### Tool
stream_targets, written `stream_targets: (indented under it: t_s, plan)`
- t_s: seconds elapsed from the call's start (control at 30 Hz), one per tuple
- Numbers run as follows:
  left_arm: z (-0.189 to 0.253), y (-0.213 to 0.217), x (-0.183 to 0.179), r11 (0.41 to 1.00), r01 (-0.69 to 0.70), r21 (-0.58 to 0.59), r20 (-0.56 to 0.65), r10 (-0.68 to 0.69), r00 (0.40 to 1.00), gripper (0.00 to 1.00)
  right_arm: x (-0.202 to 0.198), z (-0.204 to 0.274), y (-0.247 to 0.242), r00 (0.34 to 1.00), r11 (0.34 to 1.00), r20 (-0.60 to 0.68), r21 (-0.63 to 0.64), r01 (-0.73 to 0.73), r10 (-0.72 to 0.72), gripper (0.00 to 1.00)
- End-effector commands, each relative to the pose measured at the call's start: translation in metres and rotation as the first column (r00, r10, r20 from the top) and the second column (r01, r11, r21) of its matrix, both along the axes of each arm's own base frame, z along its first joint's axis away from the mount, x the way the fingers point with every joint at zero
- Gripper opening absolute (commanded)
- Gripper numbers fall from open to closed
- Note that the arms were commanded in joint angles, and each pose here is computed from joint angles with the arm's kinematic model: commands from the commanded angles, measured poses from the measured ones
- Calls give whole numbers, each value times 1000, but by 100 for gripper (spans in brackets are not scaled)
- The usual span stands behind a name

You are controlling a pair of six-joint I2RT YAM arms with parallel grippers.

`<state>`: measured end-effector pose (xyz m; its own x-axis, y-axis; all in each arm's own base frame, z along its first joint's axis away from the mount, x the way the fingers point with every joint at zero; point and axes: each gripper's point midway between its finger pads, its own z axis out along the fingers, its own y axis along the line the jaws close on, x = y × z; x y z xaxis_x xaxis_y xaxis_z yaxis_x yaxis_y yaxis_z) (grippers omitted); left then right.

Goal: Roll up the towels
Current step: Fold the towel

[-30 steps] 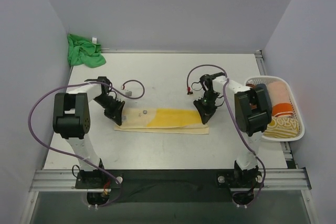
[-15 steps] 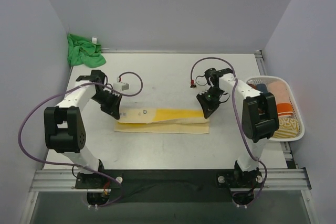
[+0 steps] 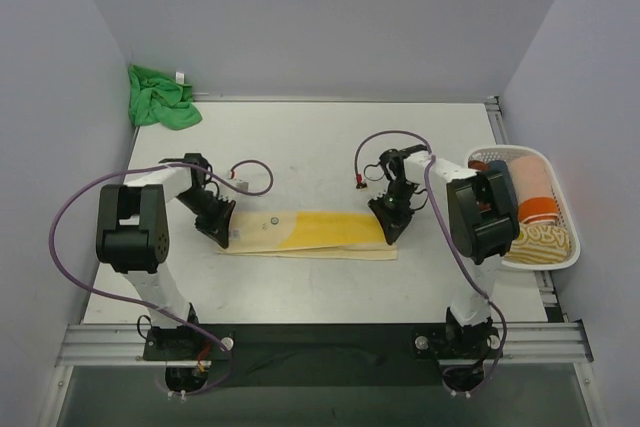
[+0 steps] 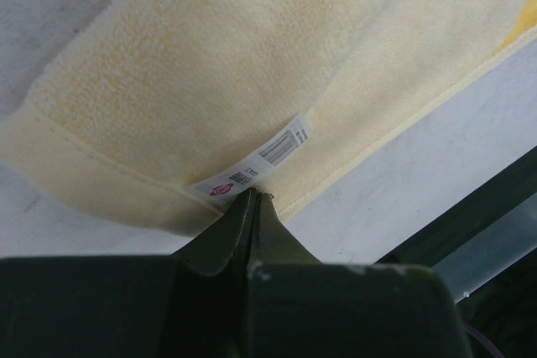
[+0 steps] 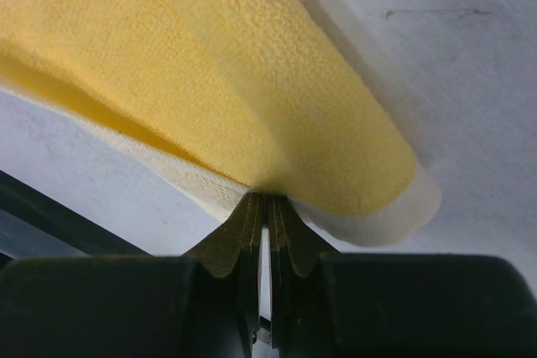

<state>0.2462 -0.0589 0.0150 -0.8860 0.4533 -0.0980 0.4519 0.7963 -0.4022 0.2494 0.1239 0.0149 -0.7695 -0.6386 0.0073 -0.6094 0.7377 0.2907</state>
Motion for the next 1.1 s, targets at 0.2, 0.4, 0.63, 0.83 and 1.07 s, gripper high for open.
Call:
stream_targets:
  t_s: [0.2, 0.4, 0.63, 0.83, 1.07]
  plan:
    - [-11, 6, 13, 999, -29, 39, 27, 27, 999, 0, 4, 6, -9, 1000, 998, 13, -59, -1, 2, 0]
    - [-9, 6, 12, 999, -29, 39, 28, 28, 999, 0, 6, 45, -4, 998, 1000, 57, -10, -4, 4, 0]
    - [-9, 4, 11, 999, -35, 27, 23, 34, 999, 0, -30, 27, -5, 998, 998, -30, -28, -50, 49, 0]
    - [1, -2, 12, 1000, -28, -10, 28, 28, 999, 19, -28, 18, -13, 998, 995, -26, -77, -65, 63, 42]
    - [62, -21, 15, 987, 28, -156, 156, -4, 988, 56, -9, 70, 0, 997, 997, 64, 64, 35, -39, 53]
